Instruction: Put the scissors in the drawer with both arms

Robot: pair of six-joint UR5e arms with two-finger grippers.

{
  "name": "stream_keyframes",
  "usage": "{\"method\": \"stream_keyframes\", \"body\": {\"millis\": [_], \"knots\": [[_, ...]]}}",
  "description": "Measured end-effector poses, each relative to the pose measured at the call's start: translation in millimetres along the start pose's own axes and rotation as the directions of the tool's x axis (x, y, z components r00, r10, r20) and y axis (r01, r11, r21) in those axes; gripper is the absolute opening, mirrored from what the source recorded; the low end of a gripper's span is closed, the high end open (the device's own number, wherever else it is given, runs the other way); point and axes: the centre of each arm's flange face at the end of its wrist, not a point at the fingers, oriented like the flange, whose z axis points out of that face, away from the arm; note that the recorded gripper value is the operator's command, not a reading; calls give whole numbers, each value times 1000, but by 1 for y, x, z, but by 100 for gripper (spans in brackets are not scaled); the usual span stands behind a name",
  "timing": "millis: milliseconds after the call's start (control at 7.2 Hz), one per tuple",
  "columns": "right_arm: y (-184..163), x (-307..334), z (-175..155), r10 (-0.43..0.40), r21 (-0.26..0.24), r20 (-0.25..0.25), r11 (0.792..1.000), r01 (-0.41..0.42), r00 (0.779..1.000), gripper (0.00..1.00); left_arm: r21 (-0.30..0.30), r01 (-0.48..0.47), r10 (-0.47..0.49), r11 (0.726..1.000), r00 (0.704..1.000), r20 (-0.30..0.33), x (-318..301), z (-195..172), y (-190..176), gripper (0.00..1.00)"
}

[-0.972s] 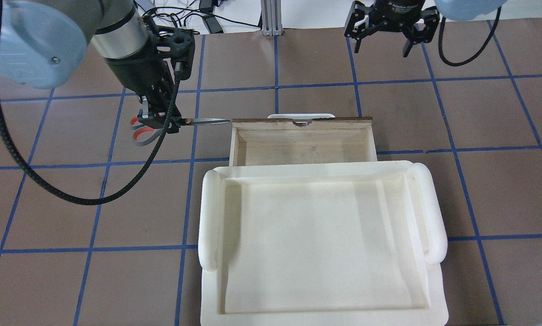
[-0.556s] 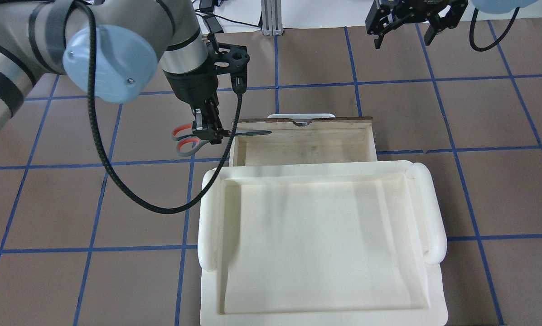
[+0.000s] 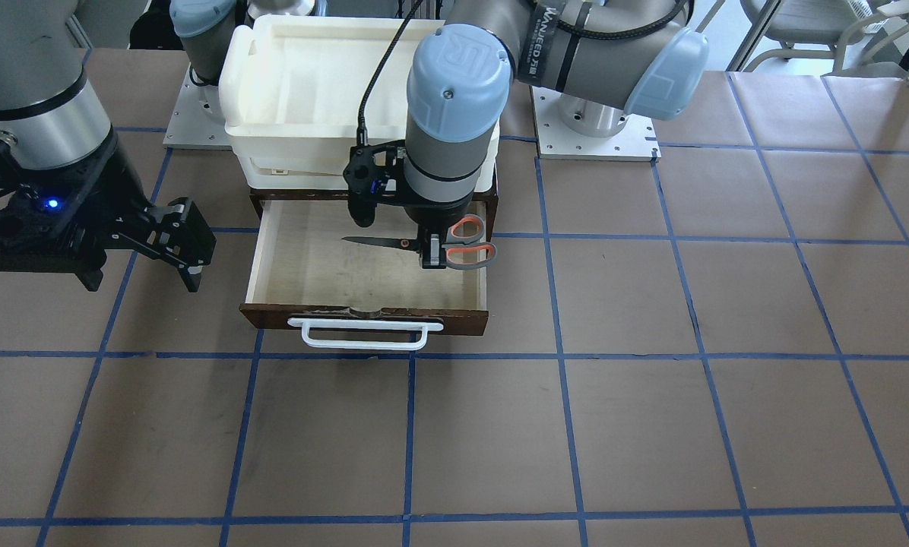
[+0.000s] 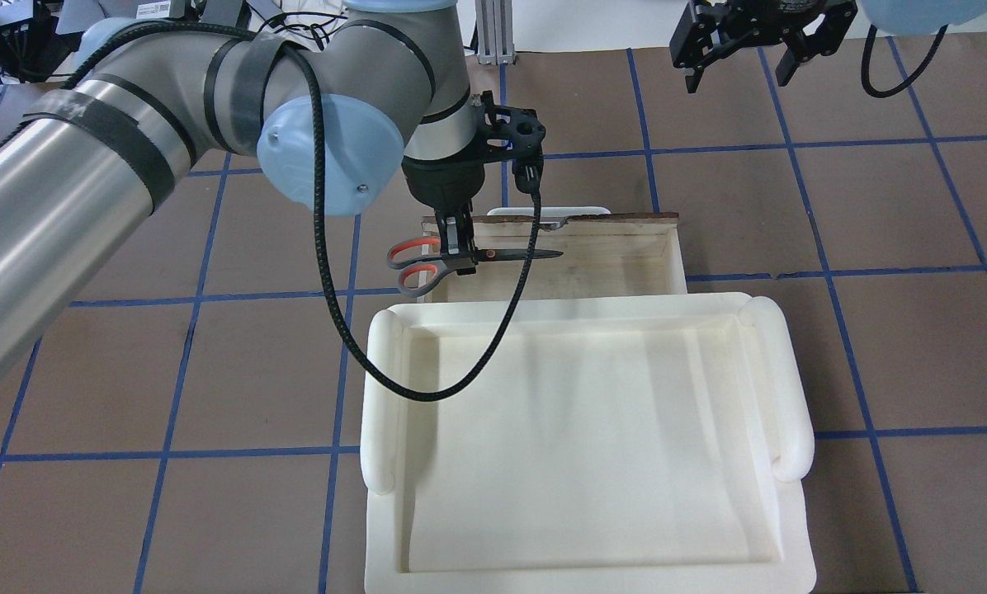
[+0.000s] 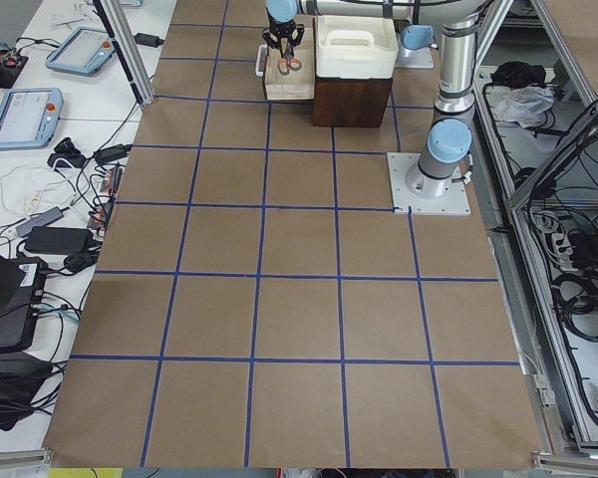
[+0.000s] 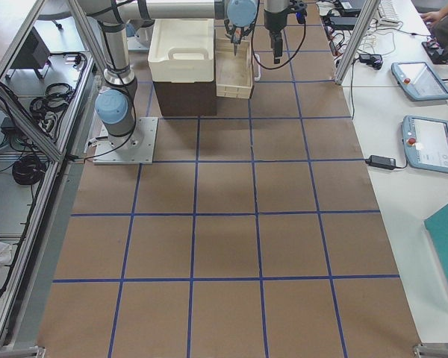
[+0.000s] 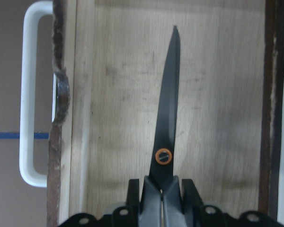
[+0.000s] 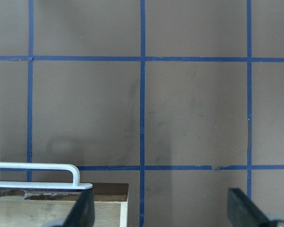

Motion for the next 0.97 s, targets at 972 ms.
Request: {"method": "stream_keyframes", "body": {"millis": [972], "knots": [[12,1,18,1,-20,2,1000,-1,1000,100,-33,-58,56,998,997,-62,19,41,-44,19]]}}
